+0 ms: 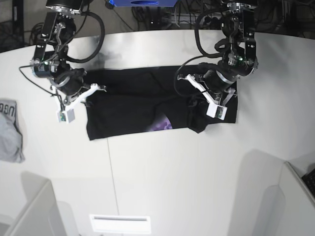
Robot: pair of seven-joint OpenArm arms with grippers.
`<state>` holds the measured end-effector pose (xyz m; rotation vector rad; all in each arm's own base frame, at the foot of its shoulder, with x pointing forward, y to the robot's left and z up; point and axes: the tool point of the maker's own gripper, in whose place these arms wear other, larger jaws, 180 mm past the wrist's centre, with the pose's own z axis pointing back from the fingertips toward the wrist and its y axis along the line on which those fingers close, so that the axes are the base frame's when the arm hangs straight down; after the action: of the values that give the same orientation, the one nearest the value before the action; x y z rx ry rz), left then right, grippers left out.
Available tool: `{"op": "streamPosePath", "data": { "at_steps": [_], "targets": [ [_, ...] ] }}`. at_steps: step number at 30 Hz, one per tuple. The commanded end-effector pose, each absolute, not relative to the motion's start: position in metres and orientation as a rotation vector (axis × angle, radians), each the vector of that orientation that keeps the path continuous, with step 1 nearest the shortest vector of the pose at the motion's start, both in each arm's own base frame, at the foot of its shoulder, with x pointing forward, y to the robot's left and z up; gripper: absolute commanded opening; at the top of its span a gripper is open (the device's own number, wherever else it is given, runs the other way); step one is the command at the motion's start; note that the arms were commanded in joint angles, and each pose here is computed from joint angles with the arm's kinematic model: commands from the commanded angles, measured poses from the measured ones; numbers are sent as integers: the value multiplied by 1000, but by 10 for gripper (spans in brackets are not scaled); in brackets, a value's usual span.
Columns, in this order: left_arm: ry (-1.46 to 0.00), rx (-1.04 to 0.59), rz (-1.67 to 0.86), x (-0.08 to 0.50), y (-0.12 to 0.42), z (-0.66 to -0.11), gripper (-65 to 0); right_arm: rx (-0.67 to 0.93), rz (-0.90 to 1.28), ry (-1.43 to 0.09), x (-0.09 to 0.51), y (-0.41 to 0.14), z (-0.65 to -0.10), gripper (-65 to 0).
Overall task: Fold the T-shirt properly
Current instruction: 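Lay the folded end down at the strip's middle and open the left gripper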
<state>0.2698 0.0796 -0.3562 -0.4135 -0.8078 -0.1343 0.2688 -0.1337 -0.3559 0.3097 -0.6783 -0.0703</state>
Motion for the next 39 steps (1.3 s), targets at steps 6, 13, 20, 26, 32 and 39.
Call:
{"op": "streamPosePath", "data": {
  "at_steps": [6, 13, 20, 26, 32, 39],
  "targets": [
    [-854, -446, -150, 277, 68, -343, -650, 312, -65, -726, 277, -135, -345, -650],
    [-858, -453, -143, 277, 65, -342, -650, 312, -65, -728, 278, -135, -345, -650],
    [-856, -451, -145, 277, 66, -343, -650, 312, -65, -729, 278, -135, -344, -650],
    [-823, -450, -134, 275, 67, -354, -650, 312, -65, -729, 278, -135, -344, -650],
    [-768, -461, -112, 276, 66, -375, -411, 312, -65, -728, 278, -135, -345, -650],
    [-753, -520, -215, 277, 28, -372, -117, 313, -65, -726, 278, -135, -345, -650]
  ]
}}
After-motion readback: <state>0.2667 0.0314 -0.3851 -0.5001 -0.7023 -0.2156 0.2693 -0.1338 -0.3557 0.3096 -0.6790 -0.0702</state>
